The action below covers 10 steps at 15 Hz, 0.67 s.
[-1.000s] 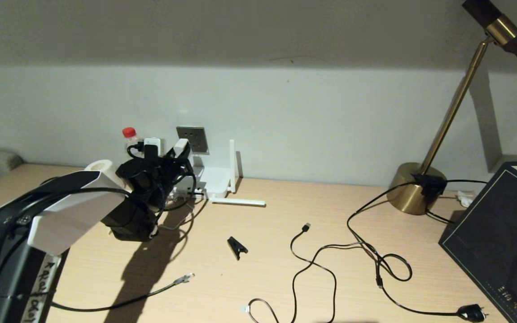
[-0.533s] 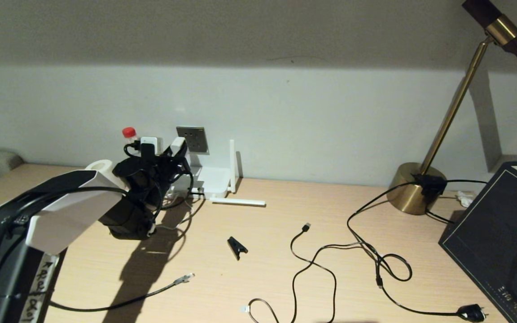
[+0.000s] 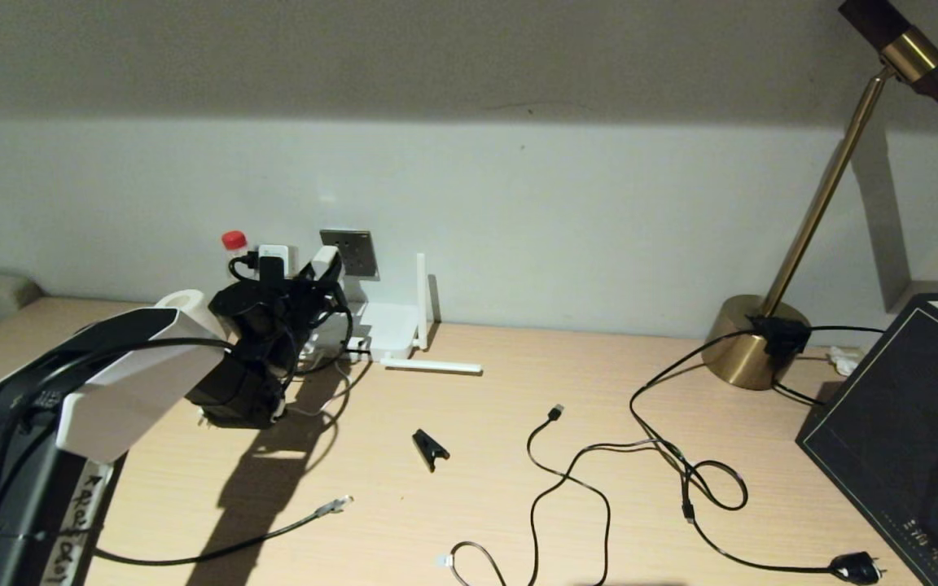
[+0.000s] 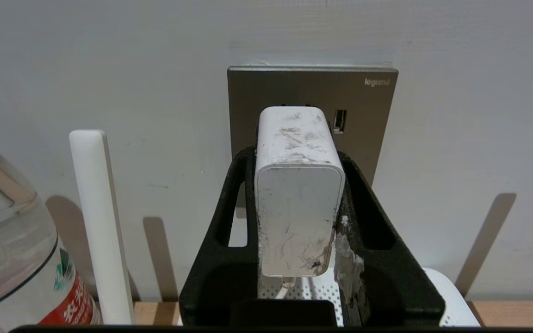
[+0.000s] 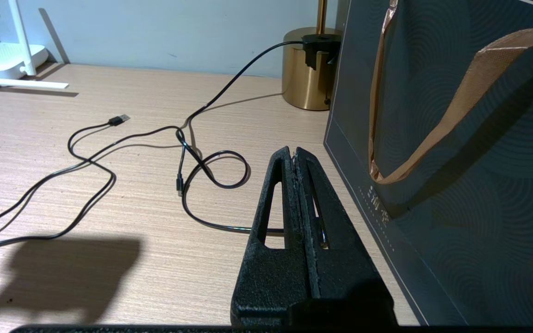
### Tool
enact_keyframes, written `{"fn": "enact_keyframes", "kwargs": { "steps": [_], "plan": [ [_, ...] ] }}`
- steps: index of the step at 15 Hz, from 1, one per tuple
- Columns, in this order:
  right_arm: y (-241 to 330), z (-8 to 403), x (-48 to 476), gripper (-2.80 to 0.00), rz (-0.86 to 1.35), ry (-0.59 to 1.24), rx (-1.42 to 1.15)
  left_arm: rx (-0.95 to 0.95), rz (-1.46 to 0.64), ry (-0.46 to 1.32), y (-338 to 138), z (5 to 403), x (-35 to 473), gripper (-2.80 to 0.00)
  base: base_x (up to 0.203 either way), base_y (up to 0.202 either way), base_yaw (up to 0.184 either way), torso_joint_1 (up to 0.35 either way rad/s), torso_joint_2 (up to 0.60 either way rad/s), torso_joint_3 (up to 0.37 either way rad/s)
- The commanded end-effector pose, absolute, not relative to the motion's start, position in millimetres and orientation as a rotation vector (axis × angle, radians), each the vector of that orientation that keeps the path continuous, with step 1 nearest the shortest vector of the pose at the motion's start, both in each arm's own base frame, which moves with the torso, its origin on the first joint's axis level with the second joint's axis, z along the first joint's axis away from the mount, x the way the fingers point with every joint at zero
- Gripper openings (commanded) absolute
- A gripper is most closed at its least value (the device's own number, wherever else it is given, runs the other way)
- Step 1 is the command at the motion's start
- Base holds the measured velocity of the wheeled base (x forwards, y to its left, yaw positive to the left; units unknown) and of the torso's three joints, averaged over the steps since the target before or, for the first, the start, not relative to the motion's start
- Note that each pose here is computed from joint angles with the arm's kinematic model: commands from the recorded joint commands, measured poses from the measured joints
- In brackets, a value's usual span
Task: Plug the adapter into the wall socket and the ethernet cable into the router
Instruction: Plug plug into socket
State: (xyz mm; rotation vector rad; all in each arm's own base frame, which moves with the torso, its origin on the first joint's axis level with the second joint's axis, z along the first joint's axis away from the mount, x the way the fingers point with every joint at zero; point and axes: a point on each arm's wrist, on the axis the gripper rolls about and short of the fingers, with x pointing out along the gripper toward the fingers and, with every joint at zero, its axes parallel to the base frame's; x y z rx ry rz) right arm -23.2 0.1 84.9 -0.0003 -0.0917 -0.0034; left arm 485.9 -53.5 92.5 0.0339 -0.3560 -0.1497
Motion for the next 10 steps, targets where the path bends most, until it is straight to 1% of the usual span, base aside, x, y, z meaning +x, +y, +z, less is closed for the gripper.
{"fn": "enact_keyframes", "kwargs": {
  "steps": [1, 10],
  "plan": [
    [0.1, 75.1, -20.3, -2.80, -0.003, -0.055, -0.002, 0.033, -0.151, -0.370, -54.7, 91.9, 489.2, -2.80, 0.000, 0.000, 0.000, 0.000, 0.00, 0.000],
    [0.1, 75.1, -20.3, -2.80, -0.003, -0.055, 0.000, 0.033, -0.154, -0.364, -56.3, 88.6, 490.5, -2.80, 0.000, 0.000, 0.000, 0.000, 0.00, 0.000]
  ]
}}
